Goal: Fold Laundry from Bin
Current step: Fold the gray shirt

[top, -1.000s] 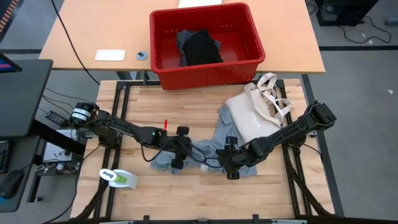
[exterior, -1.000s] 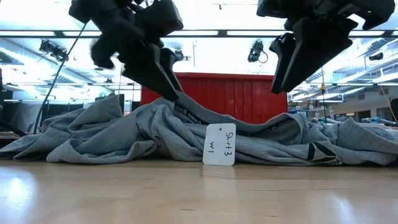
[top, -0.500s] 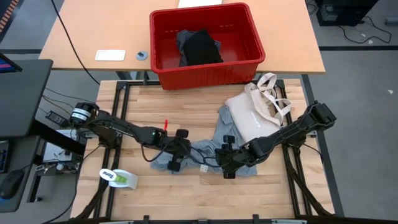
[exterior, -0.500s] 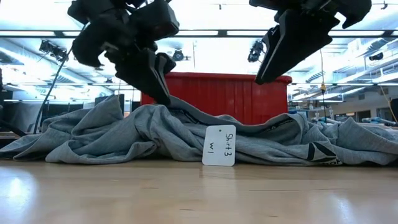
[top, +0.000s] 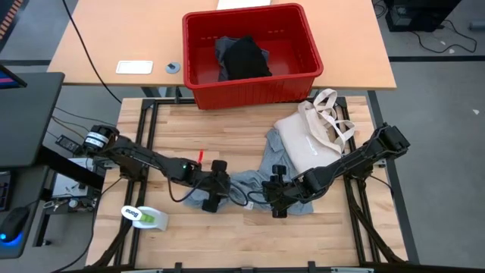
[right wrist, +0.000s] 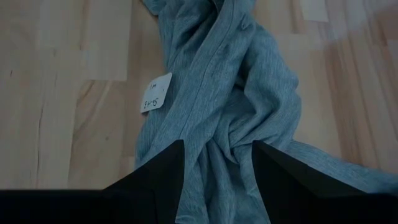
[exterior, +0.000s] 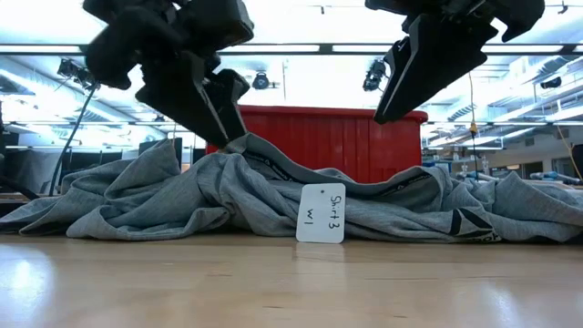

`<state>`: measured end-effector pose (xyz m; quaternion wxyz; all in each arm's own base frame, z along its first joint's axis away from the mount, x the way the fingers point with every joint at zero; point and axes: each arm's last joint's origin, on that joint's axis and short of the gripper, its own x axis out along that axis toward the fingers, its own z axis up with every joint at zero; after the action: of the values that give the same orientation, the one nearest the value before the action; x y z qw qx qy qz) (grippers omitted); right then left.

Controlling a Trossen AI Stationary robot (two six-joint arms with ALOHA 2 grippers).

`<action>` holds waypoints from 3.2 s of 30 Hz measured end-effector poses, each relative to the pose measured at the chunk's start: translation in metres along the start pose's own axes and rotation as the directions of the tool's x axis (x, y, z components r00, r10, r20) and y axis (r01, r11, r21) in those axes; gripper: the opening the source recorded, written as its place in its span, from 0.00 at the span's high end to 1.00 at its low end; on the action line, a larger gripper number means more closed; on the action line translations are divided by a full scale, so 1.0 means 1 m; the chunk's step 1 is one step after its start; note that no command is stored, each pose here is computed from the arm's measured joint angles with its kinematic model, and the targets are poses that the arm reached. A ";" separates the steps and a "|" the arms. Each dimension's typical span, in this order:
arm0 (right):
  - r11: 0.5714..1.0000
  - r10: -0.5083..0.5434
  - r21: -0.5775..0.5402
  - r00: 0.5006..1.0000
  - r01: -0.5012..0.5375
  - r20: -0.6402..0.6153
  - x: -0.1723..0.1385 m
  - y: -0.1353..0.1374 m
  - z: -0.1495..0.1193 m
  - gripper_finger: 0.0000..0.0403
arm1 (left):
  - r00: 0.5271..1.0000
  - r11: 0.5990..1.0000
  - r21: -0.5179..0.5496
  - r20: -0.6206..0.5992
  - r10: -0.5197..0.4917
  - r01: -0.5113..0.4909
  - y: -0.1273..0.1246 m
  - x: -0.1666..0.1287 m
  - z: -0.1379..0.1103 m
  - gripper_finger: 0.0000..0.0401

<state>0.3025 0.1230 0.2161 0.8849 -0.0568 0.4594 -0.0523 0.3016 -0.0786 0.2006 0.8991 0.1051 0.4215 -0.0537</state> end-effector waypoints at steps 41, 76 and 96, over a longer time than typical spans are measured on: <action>0.979 -0.128 -0.119 0.951 0.167 0.282 -0.015 0.028 0.013 0.52 | 0.993 0.996 -0.033 -0.094 0.077 -0.081 0.027 -0.064 0.043 0.96; 0.980 -0.160 -0.135 0.984 0.149 -0.074 0.030 -0.008 -0.057 0.92 | 0.991 0.994 -0.029 -0.079 0.104 -0.107 0.043 -0.106 0.041 0.95; 0.894 -0.204 0.261 0.850 0.364 -0.485 -0.107 -0.053 0.008 0.97 | 0.994 0.998 -0.058 0.111 -0.007 0.013 0.017 -0.047 0.011 0.54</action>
<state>0.2456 0.0868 0.3154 0.7339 0.0433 0.6194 -0.2754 0.2826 -0.0643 0.2461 0.9236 0.0734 0.3728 -0.0515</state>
